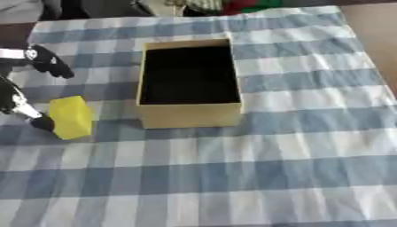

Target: Pick up objects on the table and place them in the box.

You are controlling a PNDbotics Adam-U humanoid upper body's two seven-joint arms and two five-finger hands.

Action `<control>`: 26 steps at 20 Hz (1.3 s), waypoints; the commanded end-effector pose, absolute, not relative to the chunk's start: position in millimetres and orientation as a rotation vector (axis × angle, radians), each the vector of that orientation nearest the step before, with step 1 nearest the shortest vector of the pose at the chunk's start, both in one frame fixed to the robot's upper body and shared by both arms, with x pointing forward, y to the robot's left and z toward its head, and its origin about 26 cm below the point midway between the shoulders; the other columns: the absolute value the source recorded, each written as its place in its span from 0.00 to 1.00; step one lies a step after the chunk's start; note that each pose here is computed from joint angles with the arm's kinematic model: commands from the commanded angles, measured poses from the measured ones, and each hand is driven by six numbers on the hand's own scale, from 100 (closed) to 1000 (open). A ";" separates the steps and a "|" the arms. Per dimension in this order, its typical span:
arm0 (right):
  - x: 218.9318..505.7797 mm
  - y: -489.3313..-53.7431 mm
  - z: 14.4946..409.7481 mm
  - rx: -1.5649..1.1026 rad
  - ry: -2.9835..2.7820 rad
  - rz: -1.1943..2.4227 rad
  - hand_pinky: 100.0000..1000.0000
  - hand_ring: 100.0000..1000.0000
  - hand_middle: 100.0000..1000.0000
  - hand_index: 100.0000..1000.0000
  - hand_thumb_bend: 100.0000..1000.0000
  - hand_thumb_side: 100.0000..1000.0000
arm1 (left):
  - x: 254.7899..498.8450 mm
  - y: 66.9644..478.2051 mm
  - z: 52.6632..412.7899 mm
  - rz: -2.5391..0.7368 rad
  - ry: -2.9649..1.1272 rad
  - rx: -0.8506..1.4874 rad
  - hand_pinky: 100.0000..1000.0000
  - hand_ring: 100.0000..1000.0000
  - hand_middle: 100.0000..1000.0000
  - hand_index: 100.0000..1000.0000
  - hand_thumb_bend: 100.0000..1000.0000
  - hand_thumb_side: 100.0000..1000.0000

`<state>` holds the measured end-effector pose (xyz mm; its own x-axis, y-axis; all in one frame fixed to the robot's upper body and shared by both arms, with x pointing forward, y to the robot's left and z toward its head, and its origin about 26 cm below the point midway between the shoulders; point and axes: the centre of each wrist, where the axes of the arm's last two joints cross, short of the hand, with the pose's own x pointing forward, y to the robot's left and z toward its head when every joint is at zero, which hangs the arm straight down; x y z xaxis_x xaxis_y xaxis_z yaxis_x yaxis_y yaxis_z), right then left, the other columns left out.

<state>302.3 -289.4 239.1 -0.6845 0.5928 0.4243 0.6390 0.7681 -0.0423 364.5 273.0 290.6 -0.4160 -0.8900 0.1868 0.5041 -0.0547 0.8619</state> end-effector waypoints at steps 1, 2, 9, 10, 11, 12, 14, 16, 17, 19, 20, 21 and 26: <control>299.5 -289.9 245.8 -0.934 -2.566 -0.143 0.80 0.75 0.71 0.79 0.00 0.58 | 360.5 272.8 300.6 -1.725 -1.100 0.612 0.91 0.89 0.81 0.85 0.92 0.33; 299.6 -289.6 245.6 -0.932 -2.566 -0.142 0.80 0.75 0.71 0.79 0.00 0.58 | 361.3 272.5 298.5 -1.741 -1.077 0.657 0.91 0.89 0.81 0.85 0.93 0.33; 299.6 -288.6 244.1 -0.921 -2.559 -0.133 0.80 0.75 0.71 0.79 0.00 0.58 | 371.7 277.0 283.8 -1.815 -0.969 0.794 0.91 0.90 0.83 0.85 0.93 0.26; 299.6 -288.5 243.9 -0.919 -2.557 -0.132 0.80 0.75 0.71 0.79 0.00 0.58 | 373.4 277.8 282.1 -1.818 -0.961 0.796 0.91 0.90 0.83 0.85 0.93 0.23; 299.6 -288.3 243.6 -0.918 -2.556 -0.132 0.80 0.75 0.71 0.79 0.00 0.58 | 375.6 278.6 280.1 -1.816 -0.954 0.791 0.91 0.90 0.83 0.85 0.92 0.22; 299.6 -288.2 243.4 -0.917 -2.554 -0.131 0.80 0.75 0.71 0.79 0.00 0.58 | 377.6 279.2 278.5 -1.812 -0.951 0.782 0.91 0.90 0.83 0.85 0.92 0.20; 299.6 -287.8 242.8 -0.914 -2.552 -0.132 0.80 0.75 0.71 0.79 0.00 0.58 | 381.0 279.7 276.2 -1.799 -0.953 0.758 0.91 0.89 0.83 0.86 0.91 0.17; 299.6 -287.7 242.4 -0.913 -2.549 -0.133 0.80 0.75 0.71 0.79 0.00 0.58 | 383.8 279.9 273.6 -1.778 -0.961 0.717 0.91 0.89 0.83 0.87 0.90 0.17; 299.6 -287.7 242.1 -0.913 -2.547 -0.134 0.80 0.75 0.71 0.79 0.00 0.58 | 385.0 279.8 272.7 -1.766 -0.964 0.700 0.91 0.89 0.83 0.87 0.90 0.16; 299.6 -287.6 241.8 -0.911 -2.546 -0.135 0.80 0.75 0.71 0.79 0.00 0.57 | 386.7 278.8 271.3 -1.753 -0.969 0.678 0.91 0.90 0.84 0.87 0.90 0.16; 299.6 -287.6 241.8 -0.911 -2.545 -0.135 0.80 0.75 0.71 0.79 0.00 0.57 | 387.2 278.3 270.6 -1.751 -0.970 0.672 0.91 0.90 0.84 0.87 0.90 0.15; 299.6 -287.6 241.8 -0.911 -2.545 -0.136 0.80 0.75 0.71 0.79 0.00 0.57 | 387.9 278.1 269.2 -1.751 -0.966 0.667 0.91 0.90 0.84 0.87 0.90 0.14; 299.6 -287.4 241.4 -0.909 -2.542 -0.137 0.81 0.75 0.71 0.79 0.00 0.57 | 391.9 278.3 263.2 -1.768 -0.925 0.706 0.90 0.90 0.84 0.86 0.89 0.08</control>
<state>302.2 -287.3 234.8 -0.6785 0.5816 0.4488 0.6277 0.7763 -0.0570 391.9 276.3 253.3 -0.3566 -0.9340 -0.0195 0.5160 -0.2144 0.8294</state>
